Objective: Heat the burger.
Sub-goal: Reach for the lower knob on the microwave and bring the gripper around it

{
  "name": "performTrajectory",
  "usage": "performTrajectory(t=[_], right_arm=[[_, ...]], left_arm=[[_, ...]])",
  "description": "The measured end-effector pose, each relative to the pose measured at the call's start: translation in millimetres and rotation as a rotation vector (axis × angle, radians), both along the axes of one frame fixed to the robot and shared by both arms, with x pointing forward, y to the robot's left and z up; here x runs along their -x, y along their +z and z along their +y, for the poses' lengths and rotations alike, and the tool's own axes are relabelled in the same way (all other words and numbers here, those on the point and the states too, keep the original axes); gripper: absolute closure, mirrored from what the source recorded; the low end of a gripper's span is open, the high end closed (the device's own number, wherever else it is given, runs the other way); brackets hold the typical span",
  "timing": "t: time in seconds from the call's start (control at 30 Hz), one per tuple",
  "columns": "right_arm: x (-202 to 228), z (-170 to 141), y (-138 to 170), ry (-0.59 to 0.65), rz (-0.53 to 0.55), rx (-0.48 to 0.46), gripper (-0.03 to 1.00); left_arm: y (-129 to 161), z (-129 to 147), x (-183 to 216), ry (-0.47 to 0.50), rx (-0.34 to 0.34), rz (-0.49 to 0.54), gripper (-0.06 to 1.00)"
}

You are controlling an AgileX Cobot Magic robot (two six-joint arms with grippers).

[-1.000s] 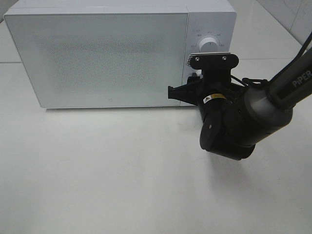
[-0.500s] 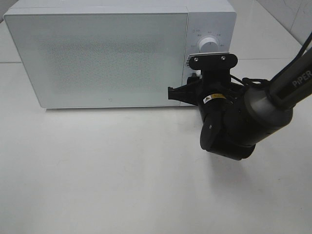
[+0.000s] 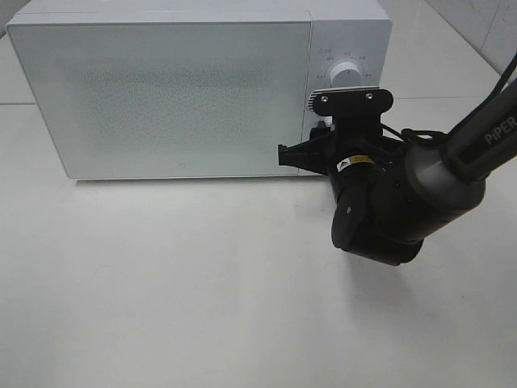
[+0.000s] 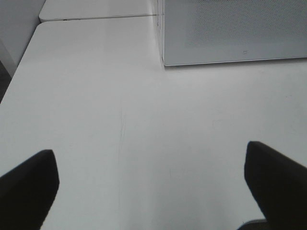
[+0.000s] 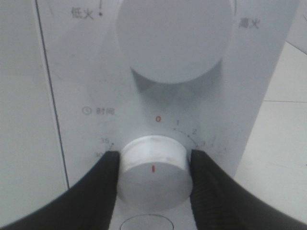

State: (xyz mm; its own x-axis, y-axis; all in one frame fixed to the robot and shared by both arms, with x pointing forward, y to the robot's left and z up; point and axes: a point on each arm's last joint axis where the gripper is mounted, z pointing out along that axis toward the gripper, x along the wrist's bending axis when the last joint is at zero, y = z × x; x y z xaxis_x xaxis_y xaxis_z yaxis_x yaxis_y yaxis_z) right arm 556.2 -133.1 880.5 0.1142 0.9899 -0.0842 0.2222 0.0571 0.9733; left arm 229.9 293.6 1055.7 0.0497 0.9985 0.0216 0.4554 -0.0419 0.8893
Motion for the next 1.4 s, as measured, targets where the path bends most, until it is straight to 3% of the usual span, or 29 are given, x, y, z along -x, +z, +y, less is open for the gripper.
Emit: performTrajectory(t=[0.2, 0.93, 1.4], right_arm=[[-0.3, 0.5, 0.3, 0.002, -0.007, -0.03, 0.53], [0.5, -0.6, -1.4, -0.022, -0.06, -0.412, 0.53], [0.4, -1.3, -2.4, -0.019, -0.073, -0.558, 0.53]], left_arm=[[0.0, 0.0, 0.0, 0.0, 0.0, 0.0, -0.03], [0.0, 0.0, 0.0, 0.0, 0.0, 0.0, -0.03], [0.0, 0.0, 0.0, 0.0, 0.0, 0.0, -0.03]])
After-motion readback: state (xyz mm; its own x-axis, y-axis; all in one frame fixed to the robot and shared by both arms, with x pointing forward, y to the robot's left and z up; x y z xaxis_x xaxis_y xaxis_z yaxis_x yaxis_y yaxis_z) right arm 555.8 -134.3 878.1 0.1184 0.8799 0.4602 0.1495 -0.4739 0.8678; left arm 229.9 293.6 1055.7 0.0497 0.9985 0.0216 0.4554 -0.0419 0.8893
